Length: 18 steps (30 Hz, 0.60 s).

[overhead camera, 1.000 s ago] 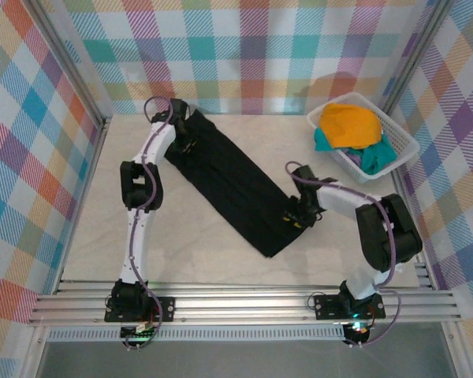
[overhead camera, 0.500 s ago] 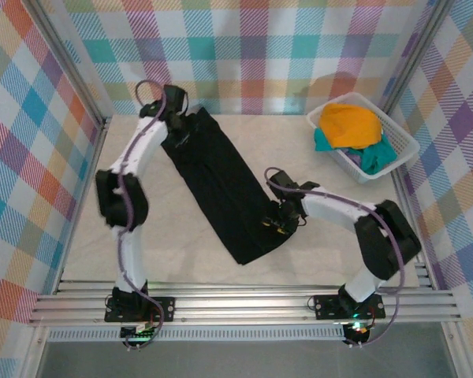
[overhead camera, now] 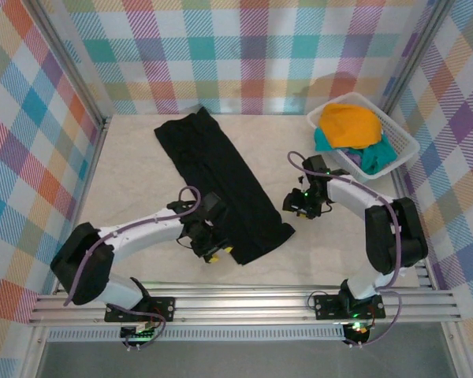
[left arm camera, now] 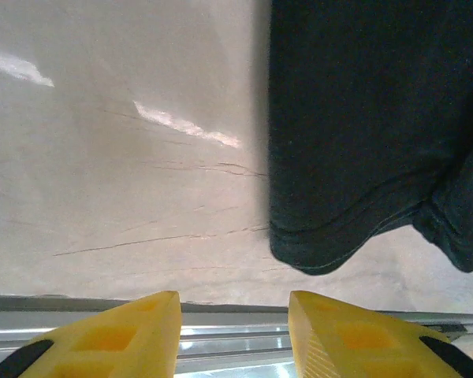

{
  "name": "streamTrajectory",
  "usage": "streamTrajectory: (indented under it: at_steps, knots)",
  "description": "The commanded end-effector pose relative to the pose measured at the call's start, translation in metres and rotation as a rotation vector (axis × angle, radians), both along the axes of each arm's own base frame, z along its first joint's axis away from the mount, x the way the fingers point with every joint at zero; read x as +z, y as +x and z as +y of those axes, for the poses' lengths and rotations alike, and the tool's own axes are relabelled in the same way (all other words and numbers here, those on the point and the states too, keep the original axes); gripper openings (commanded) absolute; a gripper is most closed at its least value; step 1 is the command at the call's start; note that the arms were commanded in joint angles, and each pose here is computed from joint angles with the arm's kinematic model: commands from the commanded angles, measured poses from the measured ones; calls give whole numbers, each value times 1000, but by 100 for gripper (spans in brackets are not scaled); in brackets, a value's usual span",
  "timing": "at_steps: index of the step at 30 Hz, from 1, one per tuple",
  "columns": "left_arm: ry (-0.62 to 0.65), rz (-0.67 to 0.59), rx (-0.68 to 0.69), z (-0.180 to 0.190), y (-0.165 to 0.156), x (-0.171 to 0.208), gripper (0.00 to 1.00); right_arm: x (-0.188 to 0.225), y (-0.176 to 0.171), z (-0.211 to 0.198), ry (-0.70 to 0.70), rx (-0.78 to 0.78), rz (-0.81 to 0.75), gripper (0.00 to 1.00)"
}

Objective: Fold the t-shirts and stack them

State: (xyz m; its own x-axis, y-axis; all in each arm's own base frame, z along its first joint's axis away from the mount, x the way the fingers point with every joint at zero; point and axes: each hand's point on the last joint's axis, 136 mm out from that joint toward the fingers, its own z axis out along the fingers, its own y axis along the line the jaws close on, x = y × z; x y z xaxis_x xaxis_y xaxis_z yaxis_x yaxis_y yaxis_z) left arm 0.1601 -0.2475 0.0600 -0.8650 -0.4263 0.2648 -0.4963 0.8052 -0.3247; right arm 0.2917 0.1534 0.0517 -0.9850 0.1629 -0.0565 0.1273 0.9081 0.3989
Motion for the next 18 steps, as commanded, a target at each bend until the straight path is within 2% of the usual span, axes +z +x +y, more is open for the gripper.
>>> streamTrajectory:
  at_steps: [1,5,7,8,10,12,15,18]
  knots:
    - [-52,17,26,-24,4,-9,41,7,-11,19,84,88,7,48]
    - [-92,-21,46,-40,10,-8,42,0,-17,15,28,106,15,48]
    - [0,-73,53,-22,17,6,40,6,-11,11,-5,111,-19,47]
    - [65,-138,80,-5,26,18,40,13,-5,13,2,122,-50,47]
    - [104,-238,181,27,50,44,40,30,9,26,41,155,-118,47]
    - [99,-265,320,61,80,58,40,40,22,46,96,199,-163,47]
    - [148,-294,464,110,131,66,39,38,39,79,118,267,-181,46]
    - [203,-352,569,150,194,68,38,33,63,109,135,303,-185,45]
